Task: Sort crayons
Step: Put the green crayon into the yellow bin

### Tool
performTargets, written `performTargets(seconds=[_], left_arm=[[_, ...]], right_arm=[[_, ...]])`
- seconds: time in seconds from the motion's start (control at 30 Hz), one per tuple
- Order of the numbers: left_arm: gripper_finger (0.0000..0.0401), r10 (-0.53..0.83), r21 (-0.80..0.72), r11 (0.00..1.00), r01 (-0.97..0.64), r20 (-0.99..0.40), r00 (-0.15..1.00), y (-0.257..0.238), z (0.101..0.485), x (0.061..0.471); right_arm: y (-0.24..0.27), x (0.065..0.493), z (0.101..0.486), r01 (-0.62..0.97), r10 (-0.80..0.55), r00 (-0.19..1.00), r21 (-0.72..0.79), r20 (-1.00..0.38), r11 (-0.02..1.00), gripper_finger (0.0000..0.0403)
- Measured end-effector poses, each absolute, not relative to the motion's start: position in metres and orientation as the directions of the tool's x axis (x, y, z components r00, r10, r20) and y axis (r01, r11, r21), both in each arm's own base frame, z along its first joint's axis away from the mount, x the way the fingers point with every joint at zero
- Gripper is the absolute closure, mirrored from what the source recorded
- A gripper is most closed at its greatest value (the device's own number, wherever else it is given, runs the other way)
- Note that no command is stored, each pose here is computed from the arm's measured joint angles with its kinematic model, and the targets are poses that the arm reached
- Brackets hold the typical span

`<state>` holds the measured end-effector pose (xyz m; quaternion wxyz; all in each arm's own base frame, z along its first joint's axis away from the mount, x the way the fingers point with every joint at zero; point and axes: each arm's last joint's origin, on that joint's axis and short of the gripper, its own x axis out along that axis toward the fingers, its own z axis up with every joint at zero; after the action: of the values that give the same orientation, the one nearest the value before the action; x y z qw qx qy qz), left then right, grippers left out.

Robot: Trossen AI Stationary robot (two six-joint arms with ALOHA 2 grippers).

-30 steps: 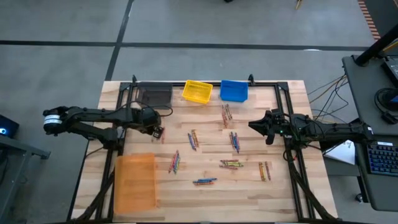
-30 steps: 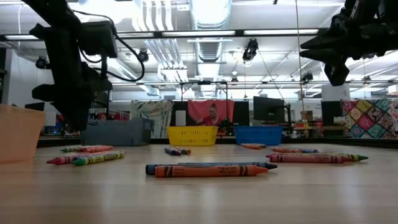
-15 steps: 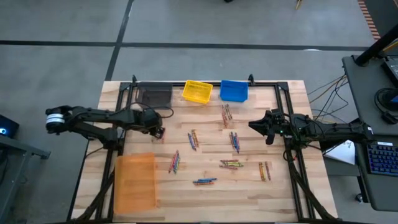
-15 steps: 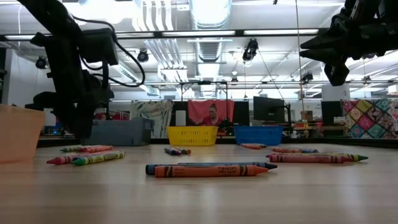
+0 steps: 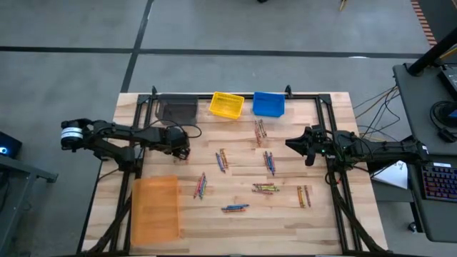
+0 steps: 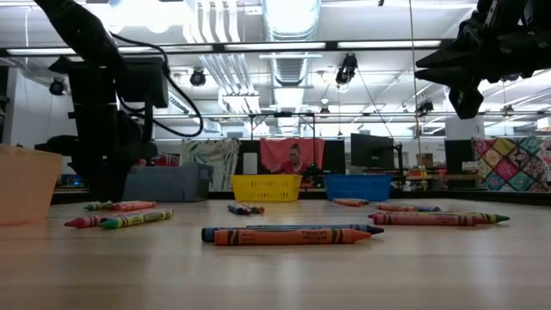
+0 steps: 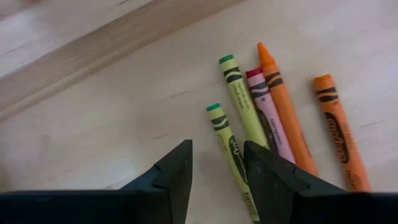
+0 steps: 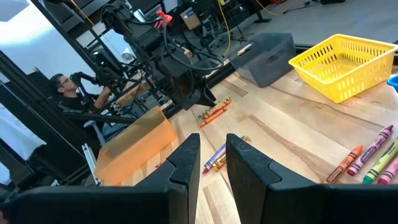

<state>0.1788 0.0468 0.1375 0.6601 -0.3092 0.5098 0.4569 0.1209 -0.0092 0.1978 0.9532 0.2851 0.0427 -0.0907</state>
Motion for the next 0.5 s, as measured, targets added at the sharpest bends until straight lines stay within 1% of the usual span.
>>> performTargets(seconds=[0.13, 0.23, 0.5], left_arm=[[0.0276, 0.287, 0.076, 0.391, -0.917, -0.957, 0.043, 0.0472, 0.1333, 0.1804], [0.0285, 0.287, 0.085, 0.393, -0.916, -0.957, 0.034, 0.0474, 0.1312, 0.1819], [0.0336, 0.280, 0.090, 0.395, -0.914, -0.960, 0.026, 0.0474, 0.1290, 0.1826]], right_arm=[[-0.0092, 0.1209, 0.1978, 0.197, -0.149, 0.980, 0.536, -0.133, 0.821, 0.0335], [-0.0092, 0.1209, 0.1978, 0.197, -0.149, 0.980, 0.536, -0.133, 0.821, 0.0335], [-0.0092, 0.1209, 0.1978, 0.197, -0.149, 0.980, 0.536, -0.133, 0.821, 0.0335]])
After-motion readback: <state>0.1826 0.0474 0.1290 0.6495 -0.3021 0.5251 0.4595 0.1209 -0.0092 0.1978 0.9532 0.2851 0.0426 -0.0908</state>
